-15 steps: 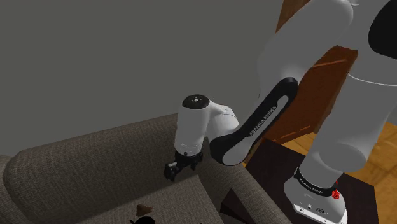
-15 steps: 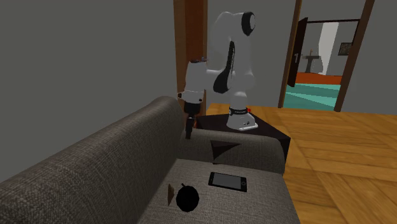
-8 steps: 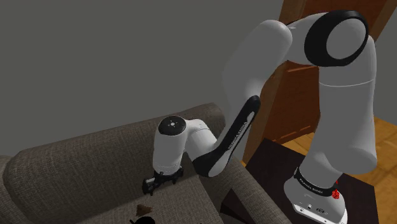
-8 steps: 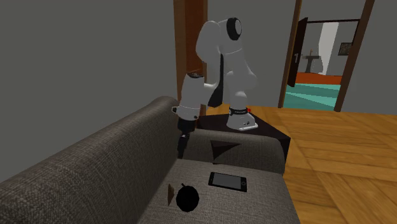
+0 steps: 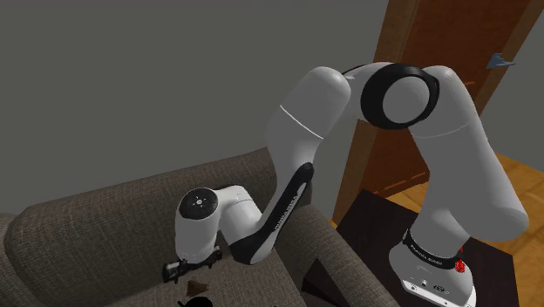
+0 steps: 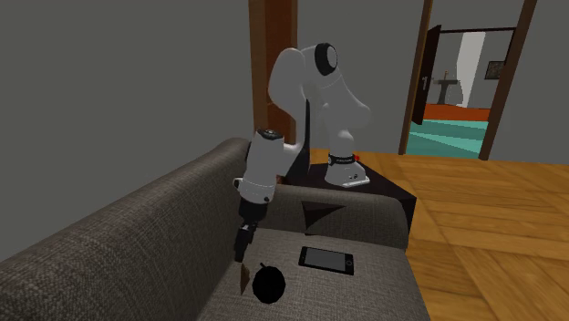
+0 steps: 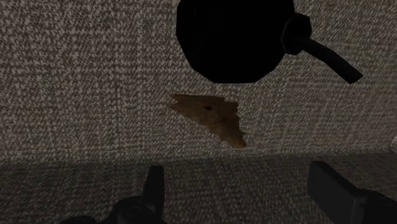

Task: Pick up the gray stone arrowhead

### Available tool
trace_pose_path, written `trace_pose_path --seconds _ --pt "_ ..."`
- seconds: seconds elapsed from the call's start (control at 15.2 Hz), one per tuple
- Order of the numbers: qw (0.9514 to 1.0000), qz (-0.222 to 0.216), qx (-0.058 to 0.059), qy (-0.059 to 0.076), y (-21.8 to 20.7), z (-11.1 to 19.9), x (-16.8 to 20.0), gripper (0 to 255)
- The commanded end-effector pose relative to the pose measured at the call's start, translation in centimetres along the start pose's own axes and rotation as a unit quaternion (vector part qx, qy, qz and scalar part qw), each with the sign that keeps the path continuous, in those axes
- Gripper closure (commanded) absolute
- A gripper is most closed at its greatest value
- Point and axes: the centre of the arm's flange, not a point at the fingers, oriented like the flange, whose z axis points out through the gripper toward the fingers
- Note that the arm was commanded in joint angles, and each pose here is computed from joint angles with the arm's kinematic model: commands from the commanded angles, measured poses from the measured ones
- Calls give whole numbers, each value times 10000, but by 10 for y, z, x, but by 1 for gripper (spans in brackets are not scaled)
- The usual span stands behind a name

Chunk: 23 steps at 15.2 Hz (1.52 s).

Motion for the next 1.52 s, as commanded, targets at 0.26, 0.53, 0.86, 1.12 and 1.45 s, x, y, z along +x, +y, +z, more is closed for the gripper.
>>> trace_pose_path --seconds 0.26,0.53,0.86,1.12,1.45 --pt "10000 30 15 34 -5 29 -6 0" --pt "10000 30 15 34 -3 43 -9 0" --pt "10000 30 15 34 -3 42 -9 255" --pt "10000 30 15 34 -3 42 -9 255" --pt "10000 30 15 34 -6 22 -4 255"
